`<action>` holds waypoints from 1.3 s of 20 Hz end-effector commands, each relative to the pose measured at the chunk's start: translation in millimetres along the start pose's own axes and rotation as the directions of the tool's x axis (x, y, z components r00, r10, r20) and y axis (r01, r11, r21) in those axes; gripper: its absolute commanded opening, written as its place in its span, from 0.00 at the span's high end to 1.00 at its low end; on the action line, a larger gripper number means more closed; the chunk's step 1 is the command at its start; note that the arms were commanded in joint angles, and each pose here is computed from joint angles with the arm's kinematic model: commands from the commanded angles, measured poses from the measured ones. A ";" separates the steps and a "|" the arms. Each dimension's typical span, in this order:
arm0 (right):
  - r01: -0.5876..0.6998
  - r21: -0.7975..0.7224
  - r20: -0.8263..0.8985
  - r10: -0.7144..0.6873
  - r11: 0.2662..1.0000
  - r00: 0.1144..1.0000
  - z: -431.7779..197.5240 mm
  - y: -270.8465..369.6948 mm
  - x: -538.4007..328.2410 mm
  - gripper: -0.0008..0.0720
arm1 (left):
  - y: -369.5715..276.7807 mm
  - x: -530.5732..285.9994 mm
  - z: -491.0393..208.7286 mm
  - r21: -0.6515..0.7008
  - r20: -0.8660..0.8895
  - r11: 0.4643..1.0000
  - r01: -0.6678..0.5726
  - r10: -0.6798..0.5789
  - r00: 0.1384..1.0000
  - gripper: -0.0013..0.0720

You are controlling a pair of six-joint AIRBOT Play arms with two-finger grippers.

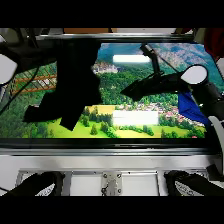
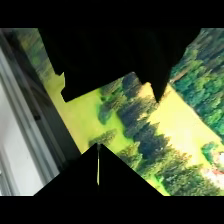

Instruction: Fold the clothes and pants, and hang the long-sleeved shirts on hangers.

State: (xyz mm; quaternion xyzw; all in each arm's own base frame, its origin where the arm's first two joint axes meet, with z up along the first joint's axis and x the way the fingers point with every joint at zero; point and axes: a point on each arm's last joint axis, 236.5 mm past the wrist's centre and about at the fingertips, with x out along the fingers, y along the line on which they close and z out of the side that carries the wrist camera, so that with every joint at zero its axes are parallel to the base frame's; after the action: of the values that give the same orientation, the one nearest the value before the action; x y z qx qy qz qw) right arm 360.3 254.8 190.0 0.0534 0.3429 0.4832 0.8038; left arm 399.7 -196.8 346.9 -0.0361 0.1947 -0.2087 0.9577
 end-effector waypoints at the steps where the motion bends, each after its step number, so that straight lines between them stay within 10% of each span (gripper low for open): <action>1: 0.176 0.094 0.158 -0.189 0.980 0.969 35.4 -44.8 -72.5 0.97 | -85.9 -71.8 68.6 0.073 0.217 0.977 0.203 -0.214 0.952 0.96; 5: 0.467 0.257 0.285 -0.528 0.846 0.800 45.5 -98.1 -189.4 0.97 | -119.3 -91.0 68.9 0.136 0.215 0.956 0.259 -0.283 0.935 0.96; 9: 0.565 0.296 0.266 -0.635 0.770 0.725 29.3 -109.5 -235.1 0.97 | -11.8 -23.1 -21.4 0.013 -0.143 0.999 -0.043 0.045 0.989 0.96; 13: 0.520 0.320 0.147 -0.583 0.792 0.799 -2.8 -118.6 -206.0 0.95 | 98.8 31.0 -163.2 -0.121 -0.498 0.954 -0.273 0.180 0.848 0.96; 14: 0.499 0.332 0.108 -0.558 0.800 0.823 -13.9 -122.5 -192.9 0.77 | 120.7 39.0 -203.7 -0.170 -0.569 0.932 -0.320 0.172 0.804 0.96; 15: 0.476 0.349 0.065 -0.527 0.807 0.847 -26.8 -127.1 -176.9 0.30 | 140.0 44.4 -243.2 -0.214 -0.631 0.905 -0.368 0.160 0.759 0.96; 16: 0.454 0.364 0.023 -0.495 0.813 0.868 -39.4 -131.7 -160.2 0.04 | 152.0 46.3 -276.6 -0.258 -0.682 0.876 -0.407 0.134 0.719 0.96; 26: 0.468 0.432 -0.499 -0.228 0.771 0.836 -203.7 -192.9 26.4 0.07 | 178.9 46.6 -367.0 -0.344 -0.806 0.810 -0.475 0.005 0.592 0.96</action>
State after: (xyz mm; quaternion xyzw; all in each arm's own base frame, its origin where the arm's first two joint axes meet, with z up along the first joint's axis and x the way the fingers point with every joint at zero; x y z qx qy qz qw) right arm 393.1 113.4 4.4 0.1201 0.5754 0.2262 0.7768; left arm 368.6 -49.6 -26.9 -0.1699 0.6313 0.0006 0.7567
